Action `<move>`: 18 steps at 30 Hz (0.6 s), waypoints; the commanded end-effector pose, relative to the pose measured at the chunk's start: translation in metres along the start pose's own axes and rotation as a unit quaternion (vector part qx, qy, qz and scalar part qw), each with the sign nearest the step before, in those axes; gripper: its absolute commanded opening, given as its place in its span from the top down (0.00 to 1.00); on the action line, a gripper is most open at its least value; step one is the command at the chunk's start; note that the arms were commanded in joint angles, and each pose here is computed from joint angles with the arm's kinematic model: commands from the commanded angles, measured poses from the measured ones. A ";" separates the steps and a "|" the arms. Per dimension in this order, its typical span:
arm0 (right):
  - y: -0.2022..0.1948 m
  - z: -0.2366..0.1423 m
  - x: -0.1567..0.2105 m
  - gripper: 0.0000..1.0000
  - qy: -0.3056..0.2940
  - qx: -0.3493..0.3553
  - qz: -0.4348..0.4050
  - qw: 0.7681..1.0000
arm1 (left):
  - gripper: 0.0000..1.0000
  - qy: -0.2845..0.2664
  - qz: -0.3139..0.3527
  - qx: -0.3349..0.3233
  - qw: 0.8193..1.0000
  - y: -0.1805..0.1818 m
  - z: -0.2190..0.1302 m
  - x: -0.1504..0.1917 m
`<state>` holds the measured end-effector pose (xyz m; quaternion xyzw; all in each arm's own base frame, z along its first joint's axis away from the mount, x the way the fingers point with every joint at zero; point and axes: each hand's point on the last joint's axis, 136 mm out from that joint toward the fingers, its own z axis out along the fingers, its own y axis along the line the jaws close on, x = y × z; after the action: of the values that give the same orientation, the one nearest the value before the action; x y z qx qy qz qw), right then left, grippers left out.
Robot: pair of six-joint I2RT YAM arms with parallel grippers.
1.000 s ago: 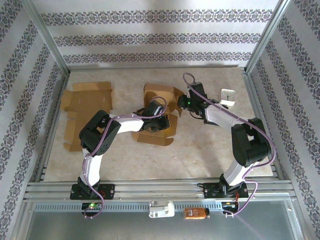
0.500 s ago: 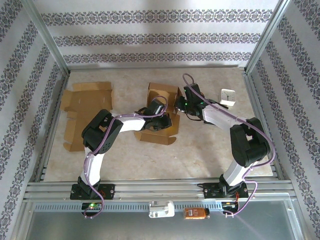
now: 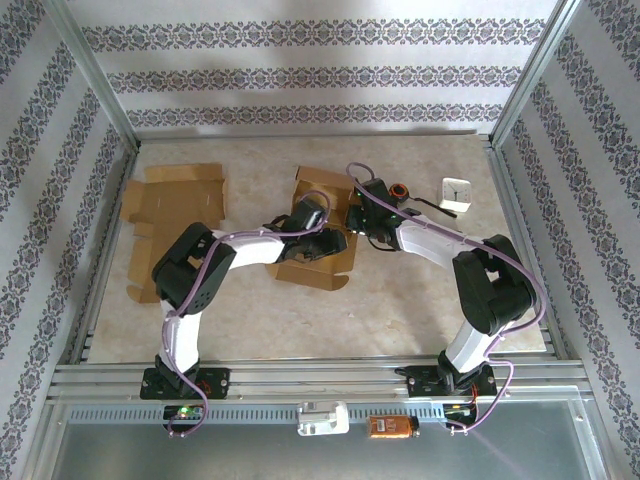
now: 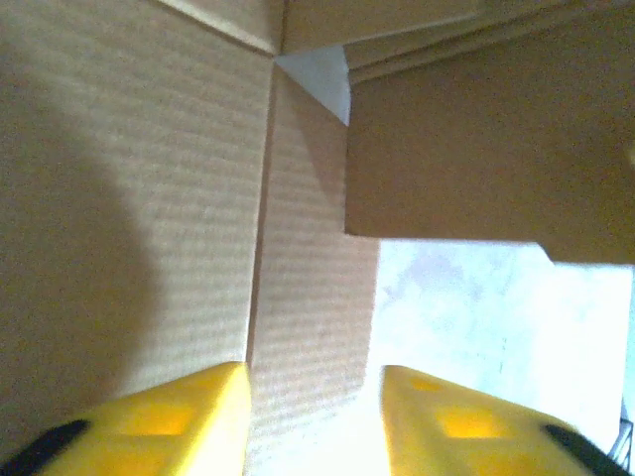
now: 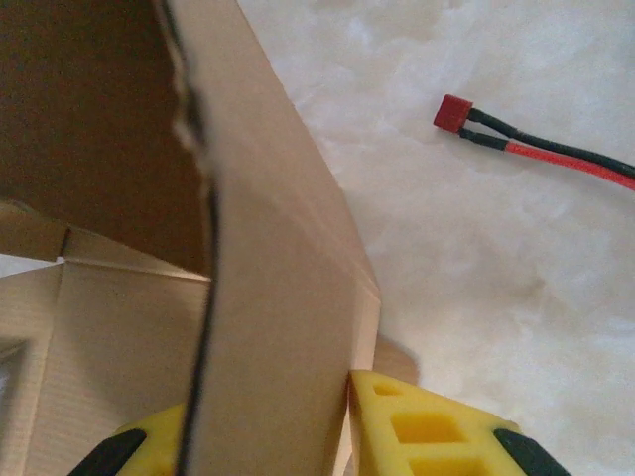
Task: Fold the paper box
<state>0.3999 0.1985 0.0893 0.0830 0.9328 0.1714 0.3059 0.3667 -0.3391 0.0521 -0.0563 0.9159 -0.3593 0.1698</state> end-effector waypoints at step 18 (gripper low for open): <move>0.003 0.008 0.006 0.82 0.002 0.007 -0.040 0.999 | 0.29 -0.190 -0.015 -0.044 0.981 -0.009 -0.192 -0.140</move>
<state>0.3987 0.2012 0.0798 0.0644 0.9376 0.1600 0.3019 0.4259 -0.2007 0.2364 -0.1567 0.8615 -0.3198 0.3619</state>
